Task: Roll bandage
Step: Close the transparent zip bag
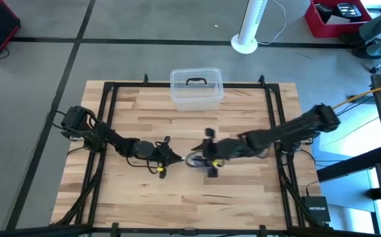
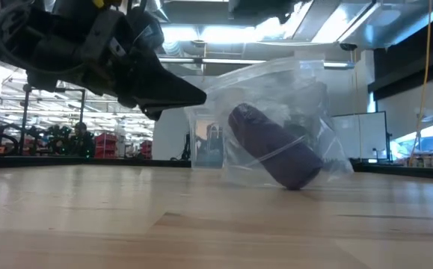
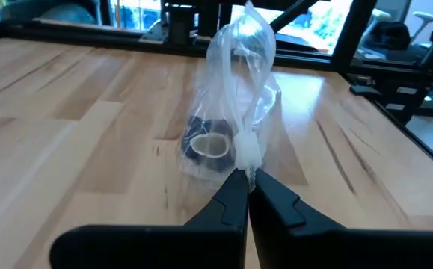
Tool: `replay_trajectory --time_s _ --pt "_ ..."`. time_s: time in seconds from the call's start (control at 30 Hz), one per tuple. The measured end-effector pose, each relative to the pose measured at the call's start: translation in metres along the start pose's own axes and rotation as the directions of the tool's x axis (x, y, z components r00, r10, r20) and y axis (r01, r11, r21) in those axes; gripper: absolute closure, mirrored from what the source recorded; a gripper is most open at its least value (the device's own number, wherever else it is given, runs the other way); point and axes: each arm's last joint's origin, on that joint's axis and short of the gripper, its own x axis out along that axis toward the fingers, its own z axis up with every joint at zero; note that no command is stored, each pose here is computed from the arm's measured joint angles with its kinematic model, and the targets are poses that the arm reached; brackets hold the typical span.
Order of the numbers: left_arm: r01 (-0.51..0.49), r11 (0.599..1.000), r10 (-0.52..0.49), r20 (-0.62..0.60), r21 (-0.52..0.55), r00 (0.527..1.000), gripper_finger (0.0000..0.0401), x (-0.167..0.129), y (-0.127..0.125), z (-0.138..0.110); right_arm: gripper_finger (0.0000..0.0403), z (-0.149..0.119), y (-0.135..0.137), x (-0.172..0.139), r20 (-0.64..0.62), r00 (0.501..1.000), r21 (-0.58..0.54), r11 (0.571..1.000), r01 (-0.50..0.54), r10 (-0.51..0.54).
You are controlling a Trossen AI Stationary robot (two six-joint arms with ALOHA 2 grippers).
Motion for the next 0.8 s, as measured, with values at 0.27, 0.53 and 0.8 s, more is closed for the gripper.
replay_trajectory --time_s 0.27,0.53,0.8 --pt "-0.003 1.000 0.003 0.003 0.014 1.000 0.0401 0.001 -0.001 0.001 0.0241 -0.023 -0.014 0.075 -0.184 0.979 -0.015 0.996 -0.091 0.087" --pt "-0.003 1.000 0.003 0.000 0.023 1.000 0.0401 0.001 -0.001 0.001 0.0243 -0.030 -0.012 0.091 -0.229 0.970 -0.045 0.995 -0.094 0.081" --pt "-0.006 1.000 0.006 -0.004 0.027 1.000 0.0401 0.001 0.000 0.000 0.0318 -0.031 -0.015 0.092 -0.240 0.968 -0.050 0.995 -0.084 0.070"
